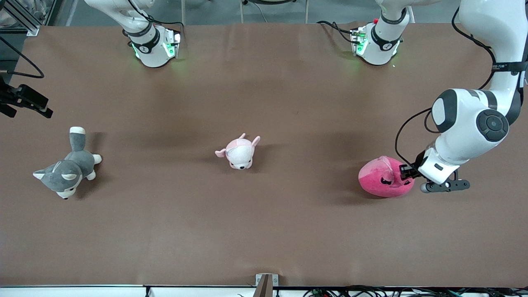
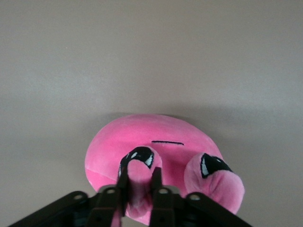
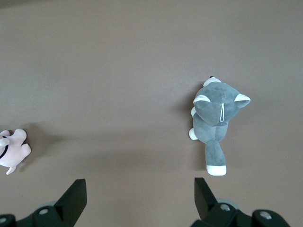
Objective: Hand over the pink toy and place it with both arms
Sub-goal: 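Lift the pink plush with the left gripper while the right gripper approaches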
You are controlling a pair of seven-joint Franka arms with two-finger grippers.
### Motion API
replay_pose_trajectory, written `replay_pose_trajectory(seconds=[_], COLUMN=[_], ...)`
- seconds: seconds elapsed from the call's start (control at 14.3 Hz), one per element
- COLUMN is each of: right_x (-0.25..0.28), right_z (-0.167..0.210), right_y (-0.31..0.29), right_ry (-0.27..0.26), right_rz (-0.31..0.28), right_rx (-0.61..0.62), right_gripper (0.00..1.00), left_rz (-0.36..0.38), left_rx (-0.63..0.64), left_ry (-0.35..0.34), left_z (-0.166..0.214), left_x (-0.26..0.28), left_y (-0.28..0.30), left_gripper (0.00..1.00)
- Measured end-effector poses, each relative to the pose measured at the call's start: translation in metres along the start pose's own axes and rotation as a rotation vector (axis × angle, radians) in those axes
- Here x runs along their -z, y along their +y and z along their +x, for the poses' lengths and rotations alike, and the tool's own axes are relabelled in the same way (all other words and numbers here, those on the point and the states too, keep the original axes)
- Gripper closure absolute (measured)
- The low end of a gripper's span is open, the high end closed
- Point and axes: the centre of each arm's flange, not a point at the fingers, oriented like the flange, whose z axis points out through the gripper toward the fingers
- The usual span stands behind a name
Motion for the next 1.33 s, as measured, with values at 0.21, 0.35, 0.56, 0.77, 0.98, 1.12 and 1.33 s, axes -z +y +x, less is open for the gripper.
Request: replay_pose_trajectory(seconds=[0.21,0.35,0.56,0.77,0.98,1.12,1.33], right_x=[0.000,0.000,0.002,0.002,0.001,0.001,-0.001], right_z=[0.000,0.000,0.000,0.000,-0.001,-0.001,-0.002], right_y=[0.000,0.001,0.003,0.001,-0.011,-0.026,-0.057], right_ry=[0.000,0.000,0.004,0.005,-0.007,-0.014,-0.029], right_rz=[0.000,0.000,0.000,0.017,0.105,0.164,0.243], right_rx=[-0.001,-0.003,-0.006,-0.007,-0.009,0.005,0.040], right_gripper=[0.00,0.00,0.00,0.00,0.00,0.04,0.29], left_rz=[-0.010,-0.033,-0.091,-0.132,-0.164,-0.204,-0.278], left_rx=[-0.003,-0.016,-0.006,-0.028,-0.138,-0.197,-0.131], left_ry=[0.010,0.001,-0.045,-0.089,-0.097,-0.087,-0.118], left_z=[0.002,-0.004,-0.024,-0.043,-0.053,-0.060,-0.064], left_x=[0.012,0.039,0.093,0.139,0.183,0.201,0.206], left_y=[0.006,0.024,0.046,0.068,0.127,0.171,0.220], left_gripper=[0.92,0.92,0.92,0.92,0.92,0.92,0.92])
